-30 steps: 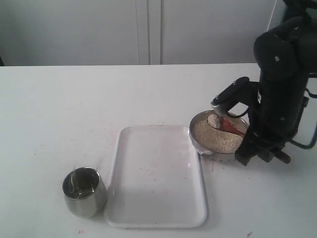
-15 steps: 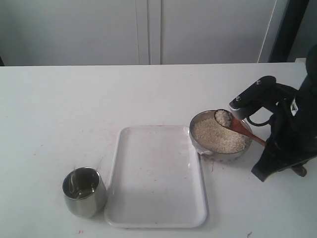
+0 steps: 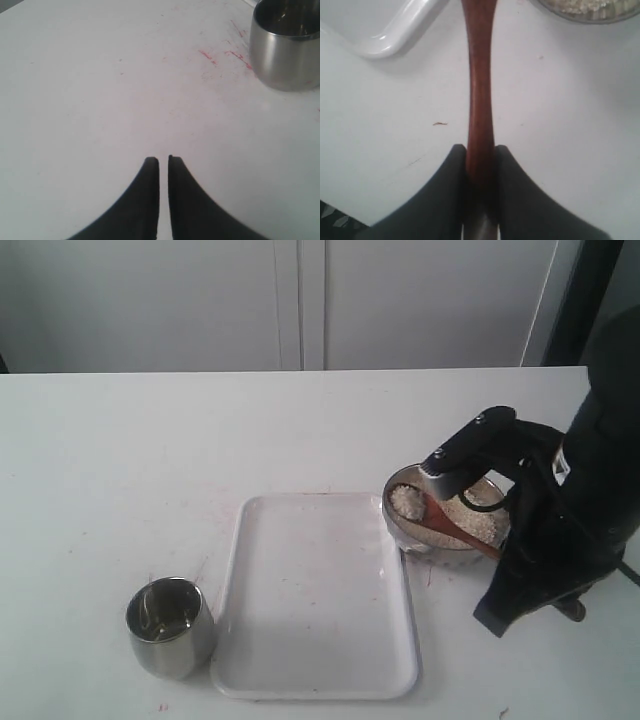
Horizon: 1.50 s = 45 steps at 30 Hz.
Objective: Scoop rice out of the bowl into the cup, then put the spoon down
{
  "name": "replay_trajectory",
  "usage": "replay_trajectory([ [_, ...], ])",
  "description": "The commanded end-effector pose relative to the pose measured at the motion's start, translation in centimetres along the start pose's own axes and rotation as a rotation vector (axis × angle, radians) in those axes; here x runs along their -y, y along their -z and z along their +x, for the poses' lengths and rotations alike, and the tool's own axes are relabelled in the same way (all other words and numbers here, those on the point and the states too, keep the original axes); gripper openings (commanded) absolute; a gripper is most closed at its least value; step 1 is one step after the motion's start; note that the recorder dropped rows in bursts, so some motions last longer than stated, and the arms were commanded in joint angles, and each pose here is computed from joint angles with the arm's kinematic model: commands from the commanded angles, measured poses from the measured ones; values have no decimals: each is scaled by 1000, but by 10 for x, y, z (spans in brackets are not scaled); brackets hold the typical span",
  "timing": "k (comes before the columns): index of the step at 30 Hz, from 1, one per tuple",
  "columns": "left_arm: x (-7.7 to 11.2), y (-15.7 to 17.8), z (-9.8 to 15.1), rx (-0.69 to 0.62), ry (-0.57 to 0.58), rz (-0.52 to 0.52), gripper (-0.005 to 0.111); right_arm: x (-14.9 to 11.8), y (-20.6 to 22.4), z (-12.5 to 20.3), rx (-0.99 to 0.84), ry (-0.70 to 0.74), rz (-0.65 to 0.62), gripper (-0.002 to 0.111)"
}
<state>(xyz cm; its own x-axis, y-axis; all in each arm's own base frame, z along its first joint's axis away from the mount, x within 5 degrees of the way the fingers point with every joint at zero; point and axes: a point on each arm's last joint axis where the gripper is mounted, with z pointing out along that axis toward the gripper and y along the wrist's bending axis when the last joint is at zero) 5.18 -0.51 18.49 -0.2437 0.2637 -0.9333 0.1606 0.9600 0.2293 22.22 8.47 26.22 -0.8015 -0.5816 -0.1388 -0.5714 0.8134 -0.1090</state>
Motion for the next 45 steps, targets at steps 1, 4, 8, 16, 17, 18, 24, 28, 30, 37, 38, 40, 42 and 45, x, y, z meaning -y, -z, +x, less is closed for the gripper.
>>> replay_trajectory([
  [1, 2, -1, 7, -54, 9, 21, 14, -17, 18, -7, 10, 53, -9, 0],
  [4, 2, -1, 7, -54, 9, 21, 14, -30, 32, -14, 28, 115, -9, 0],
  [8, 2, -1, 7, -54, 9, 21, 14, -49, 51, -28, 93, 197, 11, 0],
  [16, 2, -1, 7, -54, 9, 21, 14, -98, 63, -50, 150, 322, 9, 0],
  [17, 2, -1, 7, -54, 9, 21, 14, -104, 62, -53, 147, 331, 5, 0],
  [18, 2, -1, 7, -54, 9, 21, 14, -111, 60, -56, 141, 343, 1, 0],
  [24, 2, -1, 7, -54, 9, 21, 14, -144, 40, -71, 86, 415, 0, 0],
  [28, 2, -1, 7, -54, 9, 21, 14, -159, 21, -79, 48, 486, 91, 0],
  [30, 2, -1, 7, -54, 9, 21, 14, -162, 12, -82, 30, 511, 133, 0],
  [37, 2, -1, 7, -54, 9, 21, 14, -164, -7, -89, -8, 549, 217, 0],
  [38, 2, -1, 7, -54, 9, 21, 14, -165, -8, -90, -9, 556, 226, 0],
  [40, 2, -1, 7, -54, 9, 21, 14, -165, -8, -92, 13, 582, 253, 0],
  [42, 2, -1, 7, -54, 9, 21, 14, -167, -7, -95, 47, 621, 283, 0],
  [45, 2, -1, 7, -54, 9, 21, 14, -171, -6, -98, 86, 681, 324, 0],
])
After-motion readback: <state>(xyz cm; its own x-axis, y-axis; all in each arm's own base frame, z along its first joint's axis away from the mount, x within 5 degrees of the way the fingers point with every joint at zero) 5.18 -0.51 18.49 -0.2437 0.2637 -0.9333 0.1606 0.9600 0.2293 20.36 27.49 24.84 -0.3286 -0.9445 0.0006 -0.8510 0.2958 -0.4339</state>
